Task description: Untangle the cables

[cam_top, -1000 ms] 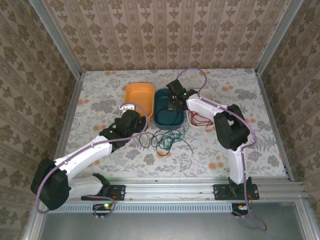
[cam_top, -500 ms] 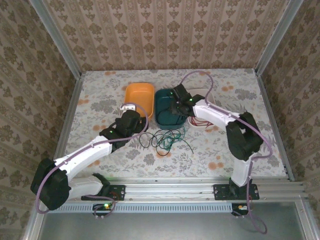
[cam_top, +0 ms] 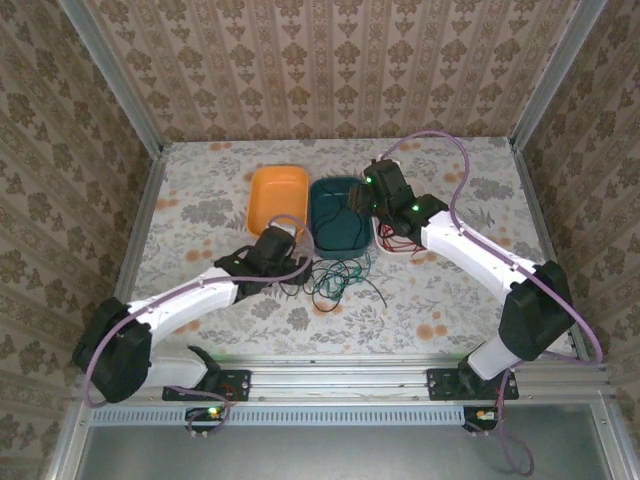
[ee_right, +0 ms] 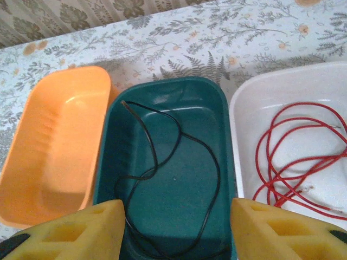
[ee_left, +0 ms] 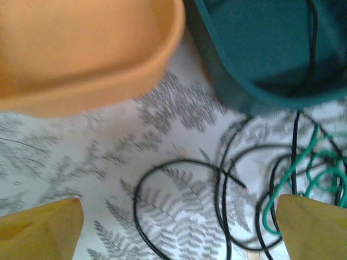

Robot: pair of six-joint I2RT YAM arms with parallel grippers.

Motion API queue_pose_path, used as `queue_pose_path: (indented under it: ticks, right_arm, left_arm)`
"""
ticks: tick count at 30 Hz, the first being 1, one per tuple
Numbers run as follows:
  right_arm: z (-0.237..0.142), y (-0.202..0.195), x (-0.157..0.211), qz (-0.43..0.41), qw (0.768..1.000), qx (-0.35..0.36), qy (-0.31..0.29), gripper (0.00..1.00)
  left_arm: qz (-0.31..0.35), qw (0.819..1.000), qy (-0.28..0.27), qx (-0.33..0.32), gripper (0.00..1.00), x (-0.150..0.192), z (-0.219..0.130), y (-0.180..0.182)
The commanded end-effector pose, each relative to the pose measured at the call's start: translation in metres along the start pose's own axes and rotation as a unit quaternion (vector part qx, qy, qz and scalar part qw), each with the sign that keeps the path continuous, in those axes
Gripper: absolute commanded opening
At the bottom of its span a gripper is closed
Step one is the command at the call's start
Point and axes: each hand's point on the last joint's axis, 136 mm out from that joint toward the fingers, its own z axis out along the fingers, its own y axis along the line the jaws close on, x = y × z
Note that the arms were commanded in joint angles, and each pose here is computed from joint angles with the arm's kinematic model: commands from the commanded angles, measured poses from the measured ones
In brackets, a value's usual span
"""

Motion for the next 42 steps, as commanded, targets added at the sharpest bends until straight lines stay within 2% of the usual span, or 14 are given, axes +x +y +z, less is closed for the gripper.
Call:
queue_pose_path:
  ticks: [1,7,10,15,17,18,20,23,25,27,30,33,36,42]
  right_arm:
    - [-0.004,-0.012,-0.001,0.011,1.0,0.021,-0.013,0.55]
    - [-0.004,-0.017,0.01,0.019,1.0,0.022,-0.004,0.54]
    - [-0.005,-0.018,0.012,0.018,1.0,0.023,-0.003,0.54]
    - [-0.009,-0.016,0.017,0.016,1.0,0.007,0.001,0.53]
    - [-0.011,-0.01,0.022,0.007,1.0,-0.016,0.008,0.52]
    - [-0.014,-0.004,0.024,-0.002,0.999,-0.037,0.012,0.52]
    - [-0.019,0.007,0.035,-0.02,0.996,-0.077,0.027,0.52]
    - [-0.026,0.03,0.066,-0.066,0.984,-0.152,0.07,0.52]
    - [-0.035,0.047,0.095,-0.099,0.966,-0.208,0.116,0.52]
    - [-0.038,0.057,0.125,-0.122,0.949,-0.24,0.164,0.52]
    - [-0.035,0.062,0.163,-0.143,0.929,-0.26,0.222,0.52]
    - [-0.027,0.058,0.175,-0.169,0.925,-0.244,0.236,0.52]
    - [-0.022,0.063,0.182,-0.17,0.919,-0.256,0.246,0.52]
    - [-0.036,0.066,0.17,-0.182,0.918,-0.279,0.218,0.54]
  left_arm:
    - [0.048,0.996,0.078,0.02,0.9,0.037,0.008,-0.015]
    - [0.04,0.992,0.115,-0.015,0.77,0.058,0.021,-0.007]
    - [0.033,0.992,0.117,-0.015,0.65,0.062,0.026,-0.006]
    - [0.025,0.993,0.119,-0.007,0.25,0.066,0.039,-0.004]
    - [0.019,0.993,0.113,0.002,0.06,0.063,0.04,-0.004]
    - [0.02,0.994,0.105,0.003,0.0,0.058,0.038,-0.004]
    - [0.022,0.997,0.073,-0.01,0.0,0.039,0.026,0.0]
    - [0.039,0.998,-0.038,-0.019,0.0,-0.018,-0.021,-0.004]
    - [0.041,0.991,-0.129,0.011,0.0,-0.061,-0.064,-0.013]
    - [0.043,0.978,-0.197,0.05,0.0,-0.093,-0.102,-0.021]
    - [0.048,0.961,-0.258,0.086,0.0,-0.128,-0.148,-0.028]
    - [0.067,0.947,-0.283,0.137,0.0,-0.148,-0.18,-0.045]
    - [0.081,0.935,-0.293,0.184,0.0,-0.158,-0.2,-0.063]
    - [0.089,0.929,-0.286,0.217,0.0,-0.157,-0.205,-0.074]
